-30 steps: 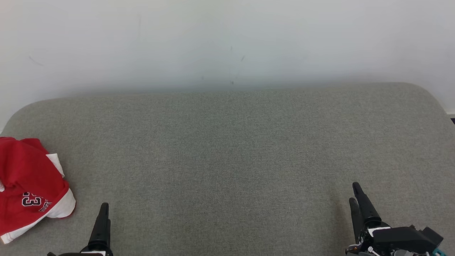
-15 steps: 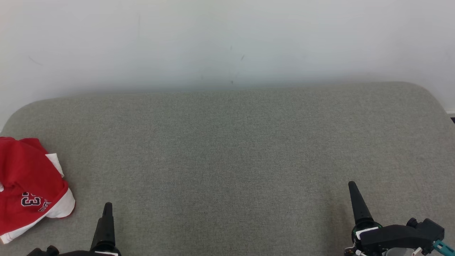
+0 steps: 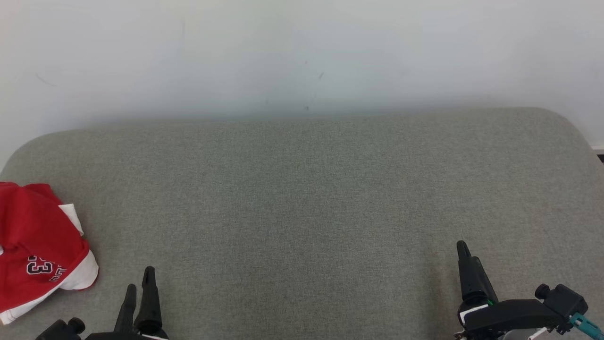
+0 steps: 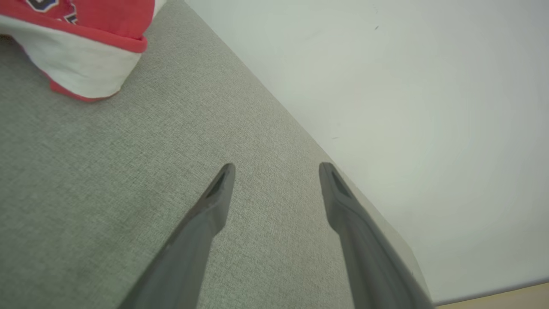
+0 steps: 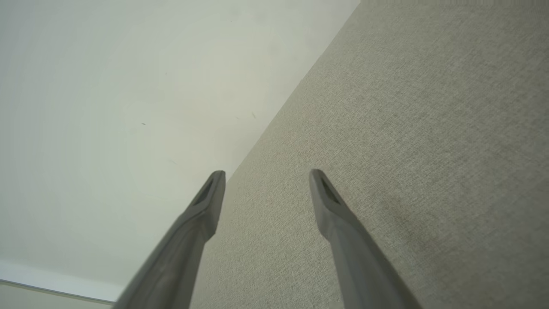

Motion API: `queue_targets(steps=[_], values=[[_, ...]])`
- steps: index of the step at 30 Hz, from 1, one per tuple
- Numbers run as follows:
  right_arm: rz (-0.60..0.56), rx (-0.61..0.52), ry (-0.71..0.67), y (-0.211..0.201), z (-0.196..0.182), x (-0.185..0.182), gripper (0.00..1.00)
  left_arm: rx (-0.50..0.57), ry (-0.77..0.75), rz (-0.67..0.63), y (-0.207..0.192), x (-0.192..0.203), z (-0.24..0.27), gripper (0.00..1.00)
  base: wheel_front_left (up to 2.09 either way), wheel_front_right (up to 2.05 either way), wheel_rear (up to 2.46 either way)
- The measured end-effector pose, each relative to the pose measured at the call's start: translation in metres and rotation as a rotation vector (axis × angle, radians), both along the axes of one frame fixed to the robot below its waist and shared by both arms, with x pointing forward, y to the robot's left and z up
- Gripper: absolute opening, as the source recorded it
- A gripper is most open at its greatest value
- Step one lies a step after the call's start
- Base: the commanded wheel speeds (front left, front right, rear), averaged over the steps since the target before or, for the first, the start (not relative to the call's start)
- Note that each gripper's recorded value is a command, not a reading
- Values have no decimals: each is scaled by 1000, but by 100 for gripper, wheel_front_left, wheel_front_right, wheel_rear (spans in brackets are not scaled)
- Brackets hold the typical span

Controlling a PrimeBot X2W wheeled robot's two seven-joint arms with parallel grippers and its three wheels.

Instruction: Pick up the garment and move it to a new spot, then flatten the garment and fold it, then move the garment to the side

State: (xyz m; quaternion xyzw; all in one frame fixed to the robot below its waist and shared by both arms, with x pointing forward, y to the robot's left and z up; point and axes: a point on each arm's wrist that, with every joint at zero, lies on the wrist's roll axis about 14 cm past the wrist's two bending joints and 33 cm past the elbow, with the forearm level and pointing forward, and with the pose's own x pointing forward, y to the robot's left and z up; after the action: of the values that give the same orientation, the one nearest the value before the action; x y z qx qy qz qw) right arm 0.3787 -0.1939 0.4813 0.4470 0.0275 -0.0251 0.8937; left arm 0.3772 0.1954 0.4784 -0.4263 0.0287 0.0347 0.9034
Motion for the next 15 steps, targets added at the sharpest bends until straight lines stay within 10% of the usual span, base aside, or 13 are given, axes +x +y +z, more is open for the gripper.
queue_targets(steps=[15], values=[[19, -202, -18, 3, 2, 0, 100, 202, -1, -5, 3, -3, -2, 100, 0, 0, 0]])
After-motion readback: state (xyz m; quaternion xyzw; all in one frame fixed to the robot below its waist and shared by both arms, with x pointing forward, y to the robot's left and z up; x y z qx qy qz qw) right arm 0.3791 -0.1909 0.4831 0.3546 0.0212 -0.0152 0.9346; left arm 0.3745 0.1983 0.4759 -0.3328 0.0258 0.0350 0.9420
